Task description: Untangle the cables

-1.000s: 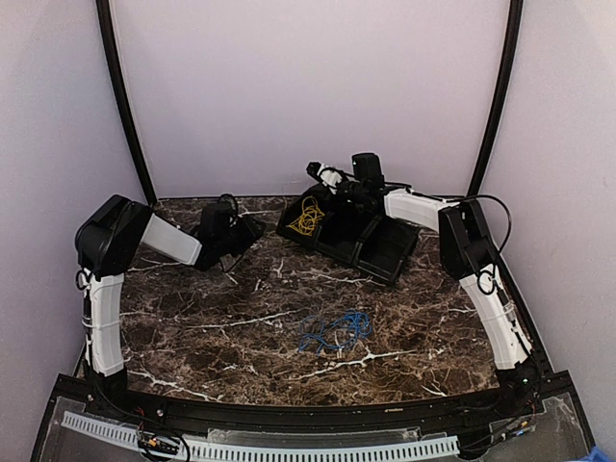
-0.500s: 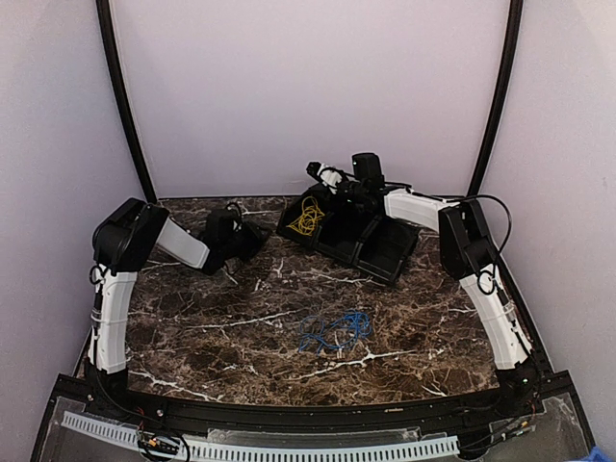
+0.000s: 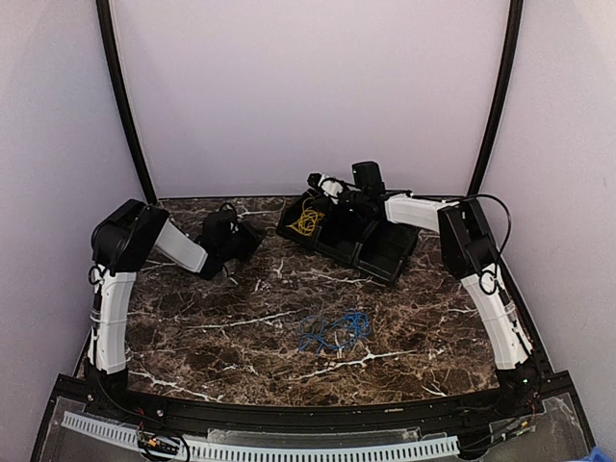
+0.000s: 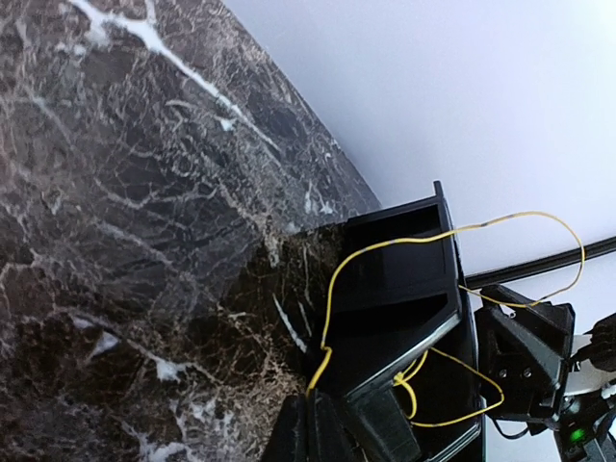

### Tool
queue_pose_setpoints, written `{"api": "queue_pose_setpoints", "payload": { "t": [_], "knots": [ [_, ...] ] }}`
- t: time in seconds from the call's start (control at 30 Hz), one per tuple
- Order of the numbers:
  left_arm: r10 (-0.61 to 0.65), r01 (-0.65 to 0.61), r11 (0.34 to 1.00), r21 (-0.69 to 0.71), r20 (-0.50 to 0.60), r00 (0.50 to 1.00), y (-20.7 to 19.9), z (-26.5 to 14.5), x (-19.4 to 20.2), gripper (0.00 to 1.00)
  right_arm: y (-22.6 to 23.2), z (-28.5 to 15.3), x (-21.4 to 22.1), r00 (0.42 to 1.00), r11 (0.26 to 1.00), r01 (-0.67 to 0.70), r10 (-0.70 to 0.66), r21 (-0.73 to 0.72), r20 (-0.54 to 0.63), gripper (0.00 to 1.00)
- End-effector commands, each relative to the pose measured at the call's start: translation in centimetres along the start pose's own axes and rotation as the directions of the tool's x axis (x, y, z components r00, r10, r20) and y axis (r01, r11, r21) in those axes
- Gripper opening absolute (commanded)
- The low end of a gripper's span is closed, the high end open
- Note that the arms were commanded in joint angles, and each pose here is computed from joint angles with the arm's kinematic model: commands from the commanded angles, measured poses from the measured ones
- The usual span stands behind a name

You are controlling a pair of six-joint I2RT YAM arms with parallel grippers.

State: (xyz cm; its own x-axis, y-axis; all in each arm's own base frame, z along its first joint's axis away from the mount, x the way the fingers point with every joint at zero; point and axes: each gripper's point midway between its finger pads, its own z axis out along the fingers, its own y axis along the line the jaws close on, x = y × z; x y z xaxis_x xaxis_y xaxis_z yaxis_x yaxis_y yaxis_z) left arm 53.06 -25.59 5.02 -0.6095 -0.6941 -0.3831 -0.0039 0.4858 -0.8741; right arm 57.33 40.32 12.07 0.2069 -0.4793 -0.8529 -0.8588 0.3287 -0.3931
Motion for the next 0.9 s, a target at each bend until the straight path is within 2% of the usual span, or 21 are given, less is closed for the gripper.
{"api": "queue_pose_setpoints", "payload": {
  "t": [0.0, 0.2, 0.4, 0.5, 0.6, 0.87],
  "knots": [
    [0.156, -0.182, 0.974, 0.135, 0.181, 0.971, -8.1, -2.7, -4.8, 0.00, 0.1, -2.6, -3.9, 0.999, 0.999, 0.043, -0.042, -0.022, 0.022, 0.24],
    [0.295, -0.327, 0.936, 0.134, 0.210, 0.932, -11.6, -3.4, -5.4, 0.00, 1.7, -5.3, -3.6, 0.998, 0.998, 0.024, -0.027, -0.054, -0.059, 0.48],
    [0.483, -0.498, 0.867, 0.030, 0.197, 0.853, -13.3, -2.5, -4.7, 0.00, 2.0, -8.7, -4.1, 0.990, 0.999, 0.016, -0.021, -0.034, -0.139, 0.65],
    [0.589, -0.589, 0.805, -0.066, 0.208, 0.781, -13.8, -2.2, -4.6, 0.00, 2.5, -10.3, -3.5, 0.979, 1.000, -0.013, 0.008, -0.023, -0.203, 0.70],
    [0.656, -0.630, 0.755, -0.181, 0.213, 0.724, -13.9, -2.1, -5.4, 0.00, 3.2, -12.1, -2.8, 0.968, 0.999, -0.044, 0.038, -0.020, -0.247, 0.74],
    [0.679, -0.599, 0.731, -0.327, 0.260, 0.687, -13.5, -3.7, -8.2, 0.00, 1.9, -11.9, -2.2, 0.954, 0.994, -0.102, 0.111, 0.046, -0.279, 0.77]
  ]
}}
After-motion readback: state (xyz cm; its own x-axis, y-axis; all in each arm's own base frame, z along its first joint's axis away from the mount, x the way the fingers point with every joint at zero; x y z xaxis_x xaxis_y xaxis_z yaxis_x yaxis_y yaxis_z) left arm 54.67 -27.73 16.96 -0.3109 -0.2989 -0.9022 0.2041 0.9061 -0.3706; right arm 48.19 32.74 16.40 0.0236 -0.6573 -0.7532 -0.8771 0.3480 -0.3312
